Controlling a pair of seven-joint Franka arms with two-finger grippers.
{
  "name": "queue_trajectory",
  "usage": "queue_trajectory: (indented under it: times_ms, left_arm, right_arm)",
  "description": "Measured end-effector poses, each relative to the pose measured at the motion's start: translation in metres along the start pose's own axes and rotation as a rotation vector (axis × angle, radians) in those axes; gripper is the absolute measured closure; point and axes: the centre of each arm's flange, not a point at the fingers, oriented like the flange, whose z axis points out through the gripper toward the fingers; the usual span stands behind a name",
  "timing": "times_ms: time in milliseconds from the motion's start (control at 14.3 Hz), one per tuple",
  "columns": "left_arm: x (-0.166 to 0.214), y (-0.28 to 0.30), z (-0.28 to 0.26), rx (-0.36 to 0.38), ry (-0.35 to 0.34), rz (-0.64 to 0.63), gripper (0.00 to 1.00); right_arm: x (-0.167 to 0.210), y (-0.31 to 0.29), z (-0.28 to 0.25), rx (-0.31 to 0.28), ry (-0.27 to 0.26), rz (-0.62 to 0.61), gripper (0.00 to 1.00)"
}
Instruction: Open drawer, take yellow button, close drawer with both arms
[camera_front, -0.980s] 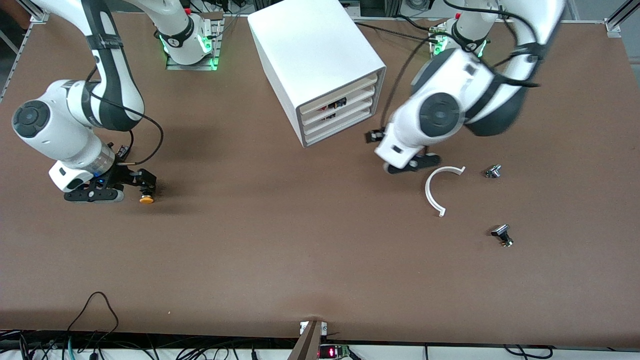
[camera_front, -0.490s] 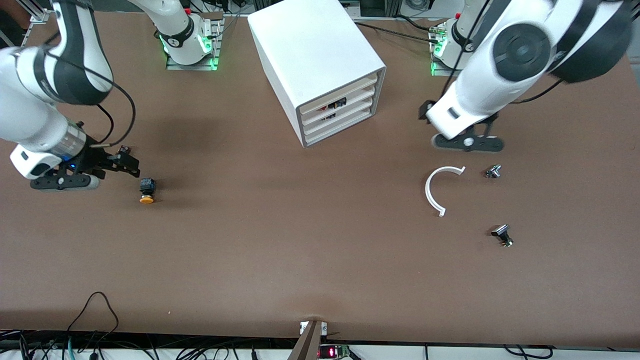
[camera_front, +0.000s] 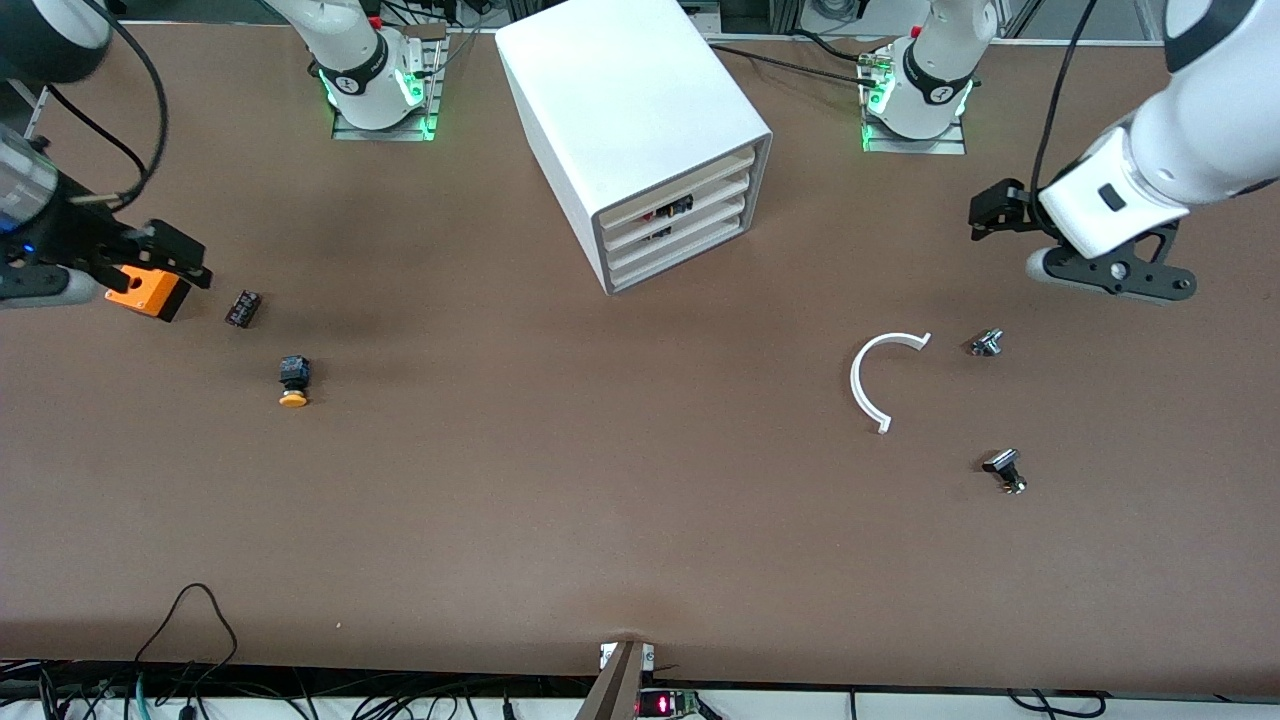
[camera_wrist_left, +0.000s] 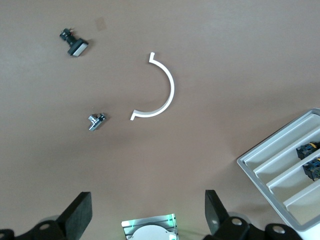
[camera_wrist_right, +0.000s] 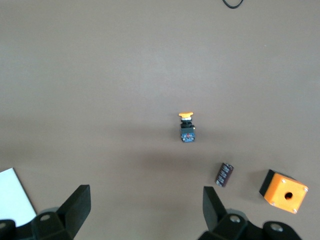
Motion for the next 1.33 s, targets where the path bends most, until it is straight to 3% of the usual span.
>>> queue_trajectory:
  times_ms: [140,280,420,560,770,1330]
  left_arm:
    - [0.007,-0.04,0.006,-0.035,0.016,-0.035,0.0]
    - [0.011,-0.066,0.005,-0.02,0.072,-0.057,0.0]
    - [0.008,-0.069,0.003,-0.004,0.193,-0.07,0.0]
    - [-0.017,-0.054,0.006,0.007,0.236,-0.053,0.0]
    - [-0.051,-0.042,0.004,0.012,0.219,-0.038,0.0]
    - [-0.045,-0.036,0.012,0.011,0.202,-0.045,0.0]
  right_arm:
    - [-0.002,-0.001,-0.019,0.0,-0.004,0.03,0.0]
    - [-0.003,-0.005,-0.03,0.001,-0.003,0.083,0.0]
    - [-0.003,-0.01,-0.034,0.001,-0.002,0.103,0.0]
    - [-0.004,-0.011,-0.036,0.001,-0.01,0.107,0.0]
    - [-0.002,-0.014,-0.043,-0.033,0.002,0.094,0.0]
    - [0.016,-0.018,-0.058,-0.039,0.017,0.084,0.0]
